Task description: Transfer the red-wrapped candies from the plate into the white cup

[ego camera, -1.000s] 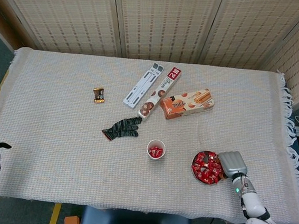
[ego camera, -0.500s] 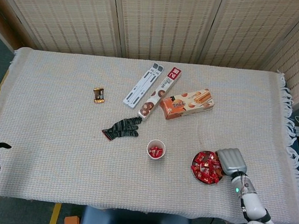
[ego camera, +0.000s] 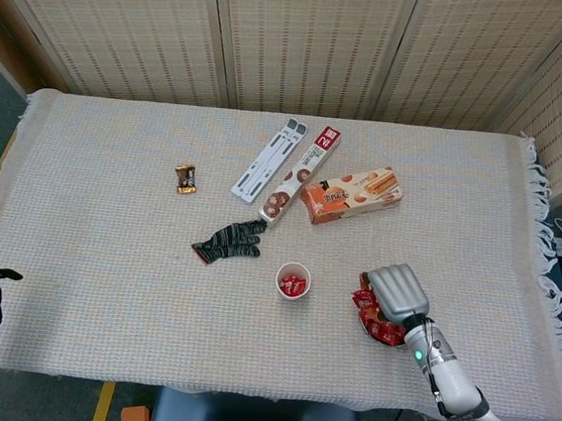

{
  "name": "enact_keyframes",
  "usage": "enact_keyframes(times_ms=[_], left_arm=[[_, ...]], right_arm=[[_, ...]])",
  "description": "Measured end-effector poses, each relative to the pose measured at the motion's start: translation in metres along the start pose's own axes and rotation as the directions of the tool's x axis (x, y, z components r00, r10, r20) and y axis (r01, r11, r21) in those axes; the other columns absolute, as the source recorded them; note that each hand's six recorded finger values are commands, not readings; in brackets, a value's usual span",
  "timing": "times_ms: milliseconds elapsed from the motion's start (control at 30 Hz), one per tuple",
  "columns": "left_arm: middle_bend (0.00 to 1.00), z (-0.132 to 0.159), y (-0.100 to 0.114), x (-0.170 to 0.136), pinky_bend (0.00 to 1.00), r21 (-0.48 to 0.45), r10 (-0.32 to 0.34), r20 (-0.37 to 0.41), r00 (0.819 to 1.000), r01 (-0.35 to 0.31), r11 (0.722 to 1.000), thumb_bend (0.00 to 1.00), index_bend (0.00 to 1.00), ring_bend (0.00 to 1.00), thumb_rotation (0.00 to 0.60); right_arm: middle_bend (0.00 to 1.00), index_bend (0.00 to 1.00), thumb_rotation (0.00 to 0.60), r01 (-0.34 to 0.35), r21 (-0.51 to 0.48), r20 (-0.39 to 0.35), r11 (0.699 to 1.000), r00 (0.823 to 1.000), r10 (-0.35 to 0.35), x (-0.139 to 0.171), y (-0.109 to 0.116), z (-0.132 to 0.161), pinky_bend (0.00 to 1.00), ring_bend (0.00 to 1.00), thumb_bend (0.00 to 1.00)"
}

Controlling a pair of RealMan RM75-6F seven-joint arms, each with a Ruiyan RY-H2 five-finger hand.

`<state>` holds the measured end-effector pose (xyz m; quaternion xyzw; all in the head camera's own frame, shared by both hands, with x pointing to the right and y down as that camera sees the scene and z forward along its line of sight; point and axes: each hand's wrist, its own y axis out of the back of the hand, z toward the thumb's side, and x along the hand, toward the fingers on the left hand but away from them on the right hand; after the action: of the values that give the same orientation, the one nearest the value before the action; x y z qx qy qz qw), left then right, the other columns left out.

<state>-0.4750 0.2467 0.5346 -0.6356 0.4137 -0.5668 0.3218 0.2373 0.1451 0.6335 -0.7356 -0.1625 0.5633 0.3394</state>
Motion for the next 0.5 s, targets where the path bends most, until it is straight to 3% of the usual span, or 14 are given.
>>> enact_keyframes(times_ms=[300, 500], left_arm=[[0.24, -0.001, 0.001, 0.0, 0.28, -0.003, 0.004, -0.003, 1.0, -0.004, 1.0, 0.42, 0.34, 0.27, 0.6], [0.24, -0.002, 0.003, 0.0, 0.28, -0.008, 0.009, -0.006, 1.0, -0.009, 1.0, 0.42, 0.34, 0.27, 0.6]], right_arm=[[0.82, 0.62, 0.6, 0.008, -0.04, -0.098, 0.999, 0.995, -0.012, -0.025, 0.014, 0.054, 0.98, 0.77, 0.29], [0.82, 0.62, 0.6, 0.006, -0.067, -0.109, 0.998, 0.994, -0.013, -0.045, 0.016, 0.075, 0.98, 0.77, 0.29]])
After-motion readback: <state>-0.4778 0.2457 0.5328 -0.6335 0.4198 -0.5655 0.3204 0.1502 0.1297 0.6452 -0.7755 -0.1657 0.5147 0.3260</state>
